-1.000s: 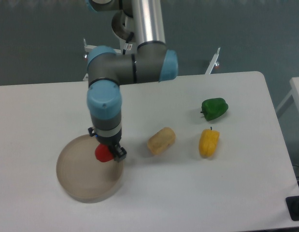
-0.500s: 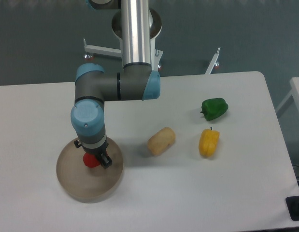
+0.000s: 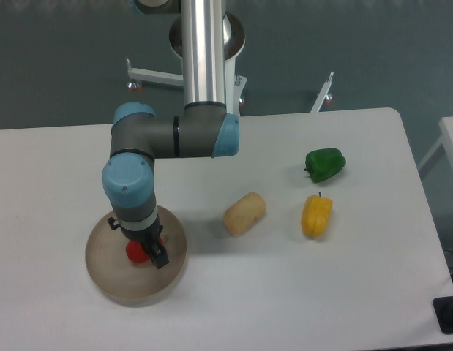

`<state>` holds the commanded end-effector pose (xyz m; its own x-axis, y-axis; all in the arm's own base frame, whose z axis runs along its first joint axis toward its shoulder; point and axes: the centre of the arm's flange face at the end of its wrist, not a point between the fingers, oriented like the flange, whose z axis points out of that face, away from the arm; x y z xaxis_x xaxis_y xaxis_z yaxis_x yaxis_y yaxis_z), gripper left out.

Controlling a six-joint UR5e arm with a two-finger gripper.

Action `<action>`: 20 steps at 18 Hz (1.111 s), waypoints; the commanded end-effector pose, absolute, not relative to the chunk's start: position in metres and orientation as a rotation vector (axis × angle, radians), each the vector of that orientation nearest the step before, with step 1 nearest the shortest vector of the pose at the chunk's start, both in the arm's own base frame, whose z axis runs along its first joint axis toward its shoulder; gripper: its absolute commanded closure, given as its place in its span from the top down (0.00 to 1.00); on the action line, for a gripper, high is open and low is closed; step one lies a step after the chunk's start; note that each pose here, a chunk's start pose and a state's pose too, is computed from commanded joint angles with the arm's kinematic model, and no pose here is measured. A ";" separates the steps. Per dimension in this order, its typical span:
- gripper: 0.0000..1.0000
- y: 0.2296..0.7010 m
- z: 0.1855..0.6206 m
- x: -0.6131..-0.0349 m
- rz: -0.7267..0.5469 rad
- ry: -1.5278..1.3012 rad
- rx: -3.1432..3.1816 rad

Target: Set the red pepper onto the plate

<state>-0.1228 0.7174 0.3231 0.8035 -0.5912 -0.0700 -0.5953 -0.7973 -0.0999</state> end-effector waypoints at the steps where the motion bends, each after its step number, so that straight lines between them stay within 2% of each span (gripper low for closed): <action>1: 1.00 0.710 0.342 -0.139 0.077 0.954 -2.852; 3: 1.00 0.693 0.369 -0.170 0.103 0.930 -2.837; 6: 1.00 0.669 0.385 -0.212 0.078 0.903 -2.870; 12: 1.00 0.621 0.395 -0.291 0.007 0.957 -2.912; 16: 1.00 0.598 0.389 -0.337 -0.004 1.009 -2.902; 20: 1.00 0.583 0.370 -0.359 -0.044 1.087 -2.893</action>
